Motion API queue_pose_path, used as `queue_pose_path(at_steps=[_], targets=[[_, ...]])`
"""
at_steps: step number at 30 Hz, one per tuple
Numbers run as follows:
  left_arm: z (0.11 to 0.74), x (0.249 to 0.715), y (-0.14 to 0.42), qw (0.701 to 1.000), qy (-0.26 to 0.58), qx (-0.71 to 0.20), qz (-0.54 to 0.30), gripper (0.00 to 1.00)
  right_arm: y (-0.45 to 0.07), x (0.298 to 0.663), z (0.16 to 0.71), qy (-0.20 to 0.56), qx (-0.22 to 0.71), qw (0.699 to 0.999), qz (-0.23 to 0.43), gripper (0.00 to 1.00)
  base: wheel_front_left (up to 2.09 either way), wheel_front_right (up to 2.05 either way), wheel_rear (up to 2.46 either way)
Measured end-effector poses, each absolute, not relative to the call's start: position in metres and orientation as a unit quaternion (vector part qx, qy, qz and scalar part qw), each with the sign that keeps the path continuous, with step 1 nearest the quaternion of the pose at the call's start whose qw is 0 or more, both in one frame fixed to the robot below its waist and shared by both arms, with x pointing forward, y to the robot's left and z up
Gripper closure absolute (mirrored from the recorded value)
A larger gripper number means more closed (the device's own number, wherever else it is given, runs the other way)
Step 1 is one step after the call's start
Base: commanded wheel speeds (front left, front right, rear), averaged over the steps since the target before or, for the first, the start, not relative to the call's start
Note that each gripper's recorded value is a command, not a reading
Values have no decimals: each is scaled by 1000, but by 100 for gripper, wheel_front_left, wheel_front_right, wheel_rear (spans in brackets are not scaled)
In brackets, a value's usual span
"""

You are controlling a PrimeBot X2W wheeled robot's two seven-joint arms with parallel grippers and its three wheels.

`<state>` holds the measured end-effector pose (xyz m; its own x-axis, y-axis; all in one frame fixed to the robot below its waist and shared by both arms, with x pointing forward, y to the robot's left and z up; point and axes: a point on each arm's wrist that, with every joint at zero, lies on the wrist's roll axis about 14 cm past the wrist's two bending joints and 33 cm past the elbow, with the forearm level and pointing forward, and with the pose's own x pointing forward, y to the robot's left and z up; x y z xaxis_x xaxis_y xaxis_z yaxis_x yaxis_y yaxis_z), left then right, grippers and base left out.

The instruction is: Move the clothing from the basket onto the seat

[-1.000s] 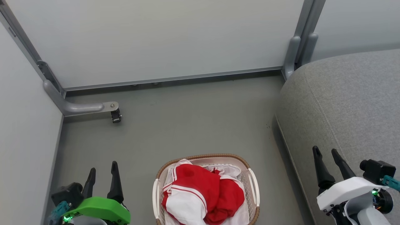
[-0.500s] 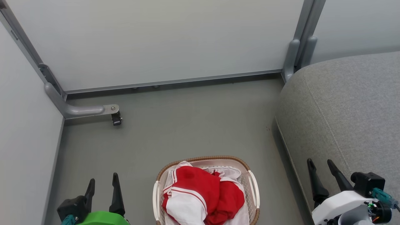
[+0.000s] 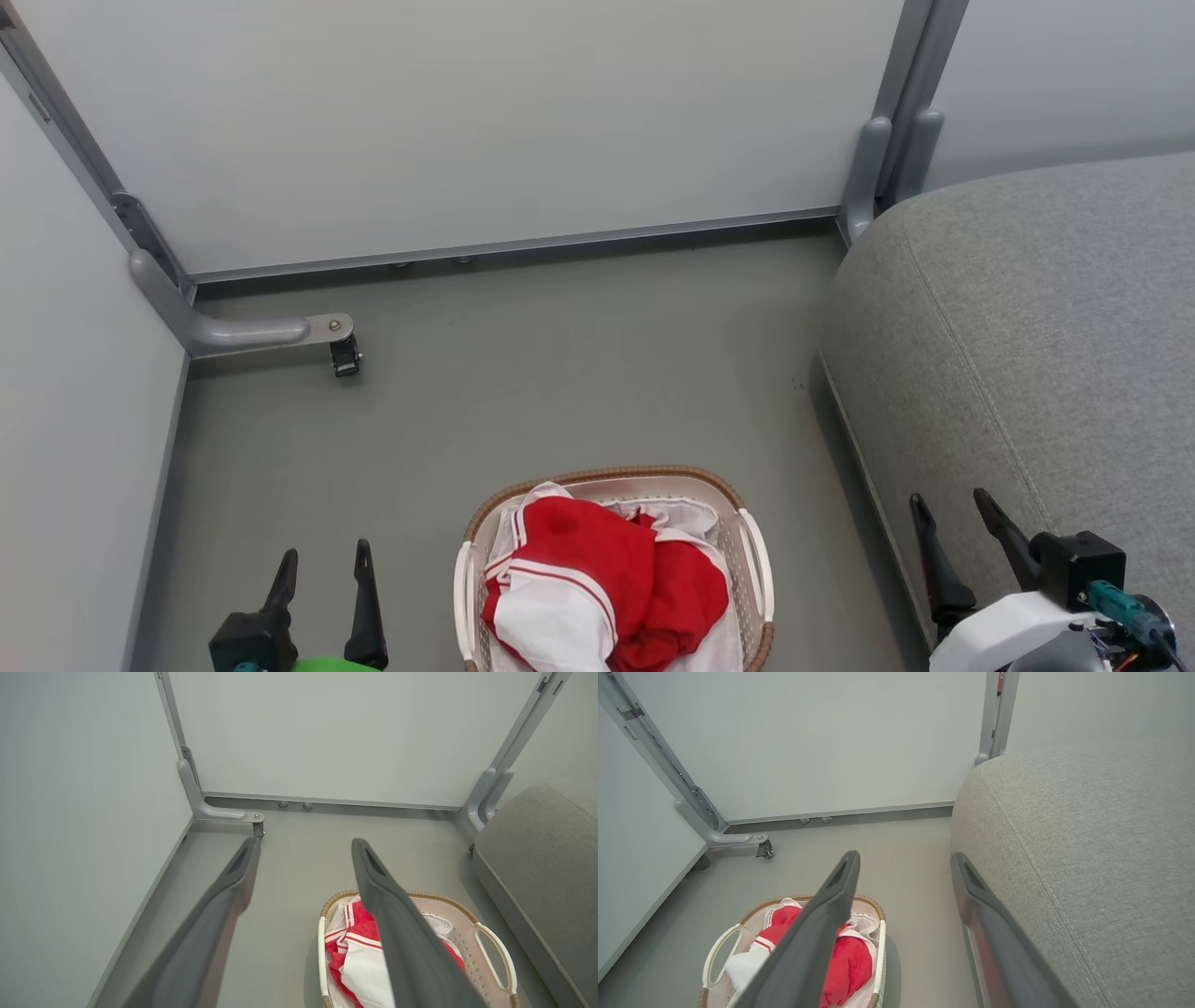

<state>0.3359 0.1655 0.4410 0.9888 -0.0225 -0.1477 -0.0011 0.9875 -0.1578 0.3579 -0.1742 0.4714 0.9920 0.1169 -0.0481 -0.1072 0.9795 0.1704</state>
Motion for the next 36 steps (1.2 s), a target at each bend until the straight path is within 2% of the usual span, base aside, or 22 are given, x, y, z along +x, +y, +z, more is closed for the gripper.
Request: queue_pose_path(at_steps=[9,22,36], targets=[[423,333,143,992,102,-54,-44,0,-171,359,465,35,62,995,65,0,0,0,0],[386,386,71,977,144,-8,-154,0,-166,421,479,0,33,995,94,0,0,0,0],[264,429,13,917,302,46,-258,0,-174,466,435,37,52,994,85,0,0,0,0]])
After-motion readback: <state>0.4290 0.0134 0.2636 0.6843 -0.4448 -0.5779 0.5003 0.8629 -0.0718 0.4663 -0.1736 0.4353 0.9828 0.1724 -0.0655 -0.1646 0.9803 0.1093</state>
